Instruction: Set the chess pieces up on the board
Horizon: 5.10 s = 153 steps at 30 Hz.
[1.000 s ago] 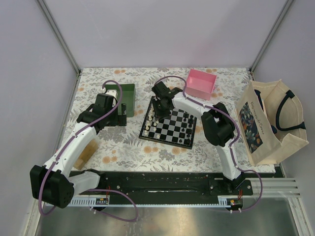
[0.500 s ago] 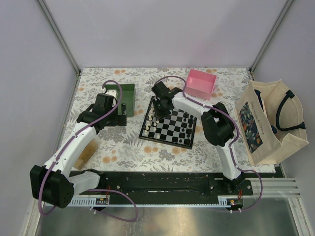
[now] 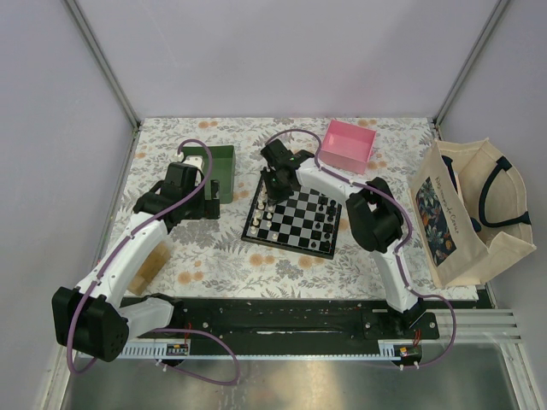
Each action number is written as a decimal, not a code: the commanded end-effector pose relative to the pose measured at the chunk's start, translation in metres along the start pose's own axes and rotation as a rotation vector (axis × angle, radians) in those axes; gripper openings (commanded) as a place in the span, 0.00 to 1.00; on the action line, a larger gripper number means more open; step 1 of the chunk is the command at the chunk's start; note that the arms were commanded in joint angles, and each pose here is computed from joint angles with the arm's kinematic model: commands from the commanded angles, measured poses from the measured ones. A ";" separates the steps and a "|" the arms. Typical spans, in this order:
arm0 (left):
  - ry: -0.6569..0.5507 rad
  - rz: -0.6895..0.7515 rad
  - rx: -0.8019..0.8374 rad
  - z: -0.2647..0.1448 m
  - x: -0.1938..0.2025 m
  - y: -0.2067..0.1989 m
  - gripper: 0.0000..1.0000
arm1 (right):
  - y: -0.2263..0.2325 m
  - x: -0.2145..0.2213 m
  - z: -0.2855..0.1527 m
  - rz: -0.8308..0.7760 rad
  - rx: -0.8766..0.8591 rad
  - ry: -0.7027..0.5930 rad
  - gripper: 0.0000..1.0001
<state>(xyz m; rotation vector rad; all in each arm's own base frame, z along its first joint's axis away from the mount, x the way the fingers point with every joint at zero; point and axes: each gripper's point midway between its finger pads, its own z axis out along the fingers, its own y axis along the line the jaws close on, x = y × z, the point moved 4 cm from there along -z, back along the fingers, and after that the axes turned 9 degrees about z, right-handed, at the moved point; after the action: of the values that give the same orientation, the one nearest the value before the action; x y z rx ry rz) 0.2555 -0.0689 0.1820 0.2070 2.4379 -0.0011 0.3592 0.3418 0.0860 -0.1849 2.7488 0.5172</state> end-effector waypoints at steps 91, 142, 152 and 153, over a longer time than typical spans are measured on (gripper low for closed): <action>-0.046 0.001 0.014 -0.004 -0.012 0.000 0.99 | 0.034 0.078 -0.038 -0.110 -0.059 0.094 0.17; -0.048 0.000 0.011 -0.005 -0.012 0.000 0.99 | 0.037 0.060 -0.056 -0.128 -0.023 -0.036 0.34; -0.051 -0.001 0.012 -0.006 -0.012 0.000 0.99 | 0.002 0.060 -0.046 -0.043 0.019 -0.037 0.19; -0.052 -0.001 0.013 -0.006 -0.012 0.000 0.99 | -0.001 0.060 -0.041 -0.036 0.019 -0.032 0.18</action>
<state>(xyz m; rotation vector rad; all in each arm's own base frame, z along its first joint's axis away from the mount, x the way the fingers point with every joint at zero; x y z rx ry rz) 0.2554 -0.0690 0.1819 0.2075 2.4384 -0.0019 0.2751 0.3300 0.0926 -0.2976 2.7718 0.4607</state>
